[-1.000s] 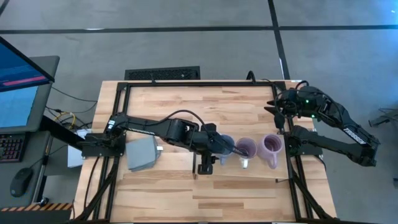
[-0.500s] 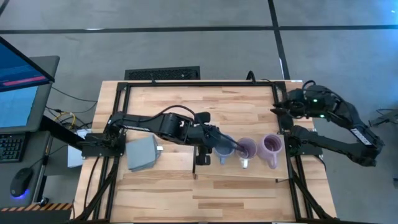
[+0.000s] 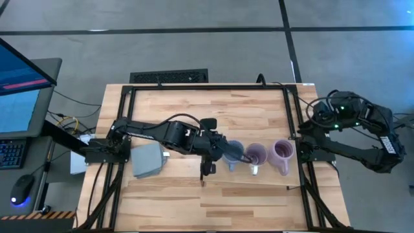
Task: Stack small to large cups/mugs on shelf
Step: Adjust the purple mug on the shelf
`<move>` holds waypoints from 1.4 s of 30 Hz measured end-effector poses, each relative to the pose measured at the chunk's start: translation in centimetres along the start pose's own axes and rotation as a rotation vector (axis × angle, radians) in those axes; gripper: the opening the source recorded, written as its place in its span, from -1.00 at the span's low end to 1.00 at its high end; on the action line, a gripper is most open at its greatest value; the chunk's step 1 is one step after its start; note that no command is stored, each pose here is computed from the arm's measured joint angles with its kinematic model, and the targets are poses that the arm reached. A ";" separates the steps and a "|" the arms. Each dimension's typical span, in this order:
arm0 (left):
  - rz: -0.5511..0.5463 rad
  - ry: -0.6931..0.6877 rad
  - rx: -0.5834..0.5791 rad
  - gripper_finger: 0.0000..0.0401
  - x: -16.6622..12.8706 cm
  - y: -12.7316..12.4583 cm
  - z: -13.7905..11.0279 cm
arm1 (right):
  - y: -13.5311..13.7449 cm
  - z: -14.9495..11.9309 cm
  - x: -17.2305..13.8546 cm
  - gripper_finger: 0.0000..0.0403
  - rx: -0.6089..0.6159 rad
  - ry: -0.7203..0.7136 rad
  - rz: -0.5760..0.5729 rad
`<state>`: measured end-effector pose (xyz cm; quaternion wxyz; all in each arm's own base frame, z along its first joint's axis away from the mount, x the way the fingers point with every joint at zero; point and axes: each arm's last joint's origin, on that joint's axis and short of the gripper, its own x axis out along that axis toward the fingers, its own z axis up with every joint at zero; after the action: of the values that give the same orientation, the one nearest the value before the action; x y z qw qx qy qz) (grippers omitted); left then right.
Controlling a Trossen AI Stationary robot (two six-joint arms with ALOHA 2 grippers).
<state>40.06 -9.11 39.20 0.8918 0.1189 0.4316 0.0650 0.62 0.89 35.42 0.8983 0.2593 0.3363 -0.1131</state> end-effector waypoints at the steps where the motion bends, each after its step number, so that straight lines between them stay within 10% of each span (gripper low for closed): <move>1: 0.018 -0.007 -0.003 -0.21 -0.2 0.2 0.0 | 0.0 -0.1 0.0 -0.15 -0.002 0.006 -0.010; 15: -0.024 -0.294 -0.071 -0.21 -7.5 6.2 0.6 | -0.1 -0.4 0.0 -0.15 -0.076 0.042 -0.029; 27: -0.191 -0.511 -0.017 -0.21 -7.3 9.8 1.8 | -0.2 -0.7 -0.1 -0.15 -0.102 0.067 -0.037; 42: -0.023 -0.631 -0.201 -0.21 -8.5 11.0 -7.2 | -0.3 -0.9 -0.2 -0.15 -0.153 0.055 -0.079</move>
<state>29.02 0.71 44.29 0.9895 0.0399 0.1268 0.0571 -0.18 1.16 34.85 0.9007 0.1793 0.3786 -0.1154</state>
